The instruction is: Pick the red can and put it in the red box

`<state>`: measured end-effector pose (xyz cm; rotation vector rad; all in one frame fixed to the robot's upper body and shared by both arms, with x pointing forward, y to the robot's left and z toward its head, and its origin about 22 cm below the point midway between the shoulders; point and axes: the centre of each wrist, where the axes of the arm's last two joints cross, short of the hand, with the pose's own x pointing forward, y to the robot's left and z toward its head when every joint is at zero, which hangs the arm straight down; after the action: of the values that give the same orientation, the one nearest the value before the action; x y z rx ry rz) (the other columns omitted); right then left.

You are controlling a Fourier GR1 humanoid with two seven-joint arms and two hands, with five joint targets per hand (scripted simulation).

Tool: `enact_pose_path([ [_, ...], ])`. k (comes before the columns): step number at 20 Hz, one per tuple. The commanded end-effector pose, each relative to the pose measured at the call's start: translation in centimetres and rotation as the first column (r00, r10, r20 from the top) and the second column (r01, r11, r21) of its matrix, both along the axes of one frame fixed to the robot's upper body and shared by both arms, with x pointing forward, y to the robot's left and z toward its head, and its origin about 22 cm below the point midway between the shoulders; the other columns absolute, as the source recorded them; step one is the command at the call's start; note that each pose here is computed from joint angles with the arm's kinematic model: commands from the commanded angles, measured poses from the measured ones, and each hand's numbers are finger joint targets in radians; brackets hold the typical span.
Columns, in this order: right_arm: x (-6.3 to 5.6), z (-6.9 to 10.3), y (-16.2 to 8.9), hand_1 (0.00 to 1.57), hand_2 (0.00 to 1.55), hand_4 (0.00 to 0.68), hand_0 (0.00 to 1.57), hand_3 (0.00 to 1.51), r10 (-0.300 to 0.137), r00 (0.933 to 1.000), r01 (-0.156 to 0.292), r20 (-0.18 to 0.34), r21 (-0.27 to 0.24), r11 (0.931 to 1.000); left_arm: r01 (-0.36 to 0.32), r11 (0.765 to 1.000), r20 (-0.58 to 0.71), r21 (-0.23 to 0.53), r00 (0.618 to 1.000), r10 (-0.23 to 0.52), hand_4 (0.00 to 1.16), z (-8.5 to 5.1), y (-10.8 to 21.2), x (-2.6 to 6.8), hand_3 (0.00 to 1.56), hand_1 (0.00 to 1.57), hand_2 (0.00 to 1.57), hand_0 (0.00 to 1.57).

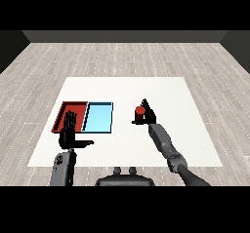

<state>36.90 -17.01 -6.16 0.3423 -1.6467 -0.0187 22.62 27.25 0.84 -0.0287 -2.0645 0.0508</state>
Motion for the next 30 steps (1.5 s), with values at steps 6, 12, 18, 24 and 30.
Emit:
enact_pose_path([
  [6,1.5,1.0,1.8,0.0,0.0,0.0,0.0,0.0,0.028,0.9994,-0.028,-0.022,-0.009,0.9996,-0.011,1.0,0.018,0.0,1.0,0.011,0.0,0.2,0.2,-0.14,0.0,0.0,0.0,0.0],
  [12,2.2,2.0,3.3,0.0,0.0,0.0,0.0,0.0,0.019,0.9989,-0.02,-0.044,-0.023,0.9995,-0.028,0.999,0.005,0.02,1.0,0.028,0.0,1.1,1.3,1.85,0.0,0.0,0.0,0.0],
  [18,0.4,-0.7,2.3,1.47,1.45,0.508,1.47,1.37,-0.152,0.9834,0.123,-0.1,-0.247,0.961,-0.023,1.0,0.004,-0.008,1.0,0.023,0.0,0.3,0.6,0.8,0.0,0.0,0.0,0.0],
  [24,1.8,1.2,3.3,1.43,1.45,0.528,1.43,1.41,-0.216,0.9665,0.147,-0.138,-0.39,0.9089,-0.028,1.0,0.004,-0.005,1.0,0.028,0.0,-0.3,-0.1,-0.35,0.0,0.0,0.0,0.0],
  [30,1.0,0.0,2.8,1.5,1.48,0.519,1.5,1.42,-0.233,0.9537,0.125,-0.19,-0.457,0.8805,-0.038,0.999,-0.008,0.012,0.999,0.038,0.0,-0.9,1.9,0.79,0.0,0.0,0.0,0.0],
])
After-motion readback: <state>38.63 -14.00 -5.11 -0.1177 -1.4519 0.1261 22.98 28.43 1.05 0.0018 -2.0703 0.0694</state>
